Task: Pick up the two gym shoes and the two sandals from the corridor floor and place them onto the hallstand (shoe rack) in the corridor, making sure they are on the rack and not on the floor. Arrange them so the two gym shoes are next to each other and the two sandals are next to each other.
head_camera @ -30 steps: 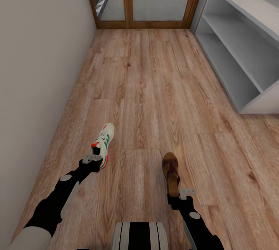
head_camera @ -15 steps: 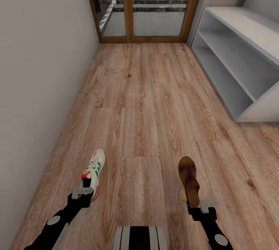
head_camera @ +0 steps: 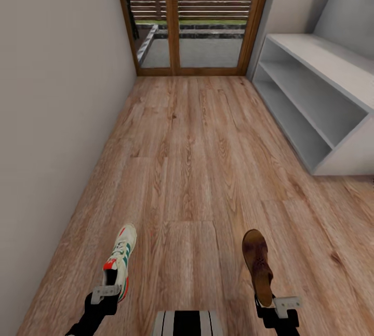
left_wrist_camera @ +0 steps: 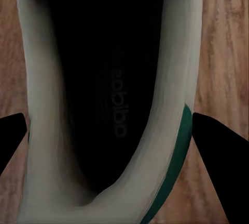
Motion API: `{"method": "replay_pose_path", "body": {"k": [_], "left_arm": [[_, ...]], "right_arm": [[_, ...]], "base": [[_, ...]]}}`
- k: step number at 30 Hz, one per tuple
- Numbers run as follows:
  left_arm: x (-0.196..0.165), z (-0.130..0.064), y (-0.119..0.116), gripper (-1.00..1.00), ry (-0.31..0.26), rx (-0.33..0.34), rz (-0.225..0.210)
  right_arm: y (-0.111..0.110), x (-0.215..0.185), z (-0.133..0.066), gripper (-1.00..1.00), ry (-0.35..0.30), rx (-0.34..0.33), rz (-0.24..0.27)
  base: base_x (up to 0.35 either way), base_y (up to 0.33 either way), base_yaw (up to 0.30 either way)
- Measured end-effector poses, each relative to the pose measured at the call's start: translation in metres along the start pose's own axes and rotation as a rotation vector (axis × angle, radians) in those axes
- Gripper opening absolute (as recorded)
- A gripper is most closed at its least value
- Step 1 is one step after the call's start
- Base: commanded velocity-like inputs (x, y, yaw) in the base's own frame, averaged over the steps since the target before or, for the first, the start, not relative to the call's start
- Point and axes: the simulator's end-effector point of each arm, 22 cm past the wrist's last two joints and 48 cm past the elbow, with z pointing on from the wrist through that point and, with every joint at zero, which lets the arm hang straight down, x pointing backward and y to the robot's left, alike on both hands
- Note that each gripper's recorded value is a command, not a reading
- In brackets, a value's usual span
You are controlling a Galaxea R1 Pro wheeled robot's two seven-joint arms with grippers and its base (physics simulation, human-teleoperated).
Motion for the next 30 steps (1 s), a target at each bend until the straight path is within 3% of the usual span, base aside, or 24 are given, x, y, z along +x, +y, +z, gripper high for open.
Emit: {"method": "replay_pose_path", "body": {"k": [10, 30], "left_arm": [[0.004, -0.018, 0.019, -1.00, -0.062, -0.075, -0.011], [-0.035, -0.040, 0.020, -1.00, -0.112, -0.084, -0.013]], "right_arm": [[0.004, -0.002, -0.009, -1.00, -0.008, -0.007, 0.012], [-0.001, -0.051, -0.024, -1.00, -0.076, 0.002, 0.024]], "base": [[0.000, 0.000, 0.000], [0.000, 0.000, -0.032]]}}
